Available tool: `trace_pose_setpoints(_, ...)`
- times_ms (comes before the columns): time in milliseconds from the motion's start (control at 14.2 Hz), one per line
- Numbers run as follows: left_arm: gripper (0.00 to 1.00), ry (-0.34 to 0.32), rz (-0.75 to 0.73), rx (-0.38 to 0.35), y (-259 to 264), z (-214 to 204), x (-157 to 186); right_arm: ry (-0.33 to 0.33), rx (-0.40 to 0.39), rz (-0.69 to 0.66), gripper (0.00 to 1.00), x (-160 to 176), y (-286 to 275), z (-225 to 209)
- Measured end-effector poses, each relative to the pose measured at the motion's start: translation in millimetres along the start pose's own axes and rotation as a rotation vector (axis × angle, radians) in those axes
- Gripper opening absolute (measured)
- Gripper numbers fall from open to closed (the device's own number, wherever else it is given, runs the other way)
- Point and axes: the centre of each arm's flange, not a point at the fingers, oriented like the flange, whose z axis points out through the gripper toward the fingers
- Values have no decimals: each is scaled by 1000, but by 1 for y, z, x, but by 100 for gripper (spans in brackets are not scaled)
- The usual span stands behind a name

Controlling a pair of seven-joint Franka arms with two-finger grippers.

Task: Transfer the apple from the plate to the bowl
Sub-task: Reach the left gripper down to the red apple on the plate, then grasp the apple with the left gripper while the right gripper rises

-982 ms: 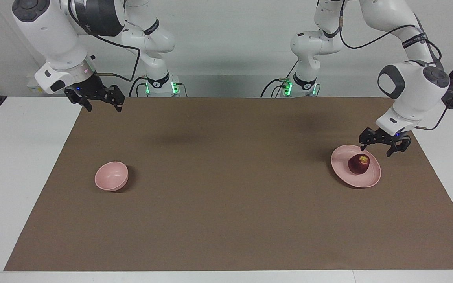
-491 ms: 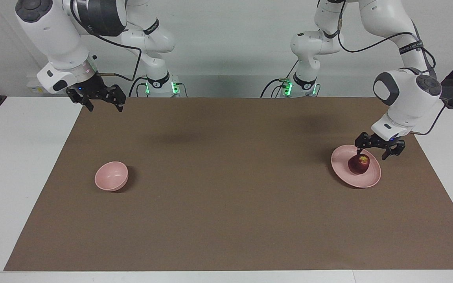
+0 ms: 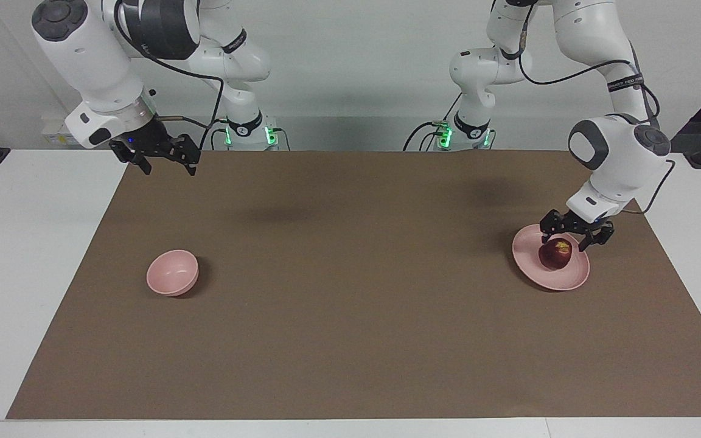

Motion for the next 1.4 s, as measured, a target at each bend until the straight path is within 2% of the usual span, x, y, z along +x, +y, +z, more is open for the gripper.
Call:
trace_pose_setpoints(211, 100, 20, 9, 12, 8, 17, 5, -16, 39, 70, 100, 1, -19, 13)
trace_pose_setpoints(351, 78, 16, 8, 10, 9, 20, 5, -31, 61, 116, 100, 6, -22, 23)
trace_pose_setpoints(421, 71, 18, 7, 11, 8, 18, 6, -42, 71, 142, 100, 9, -23, 28)
trace_pose_setpoints(772, 71, 37, 10, 18, 9, 10, 9, -103, 149, 253, 100, 17, -32, 47)
trace_pose_setpoints(1053, 71, 48, 38, -2, 38, -29, 25, -151, 187, 331, 100, 23, -39, 62)
trace_pose_setpoints(1193, 71, 29, 54, -36, 63, -55, 34, -185, 216, 363, 100, 26, -50, 71)
trace_pose_setpoints(1404, 71, 52, -13, -155, 108, -84, 51, -224, 254, 446, 100, 29, -60, 81)
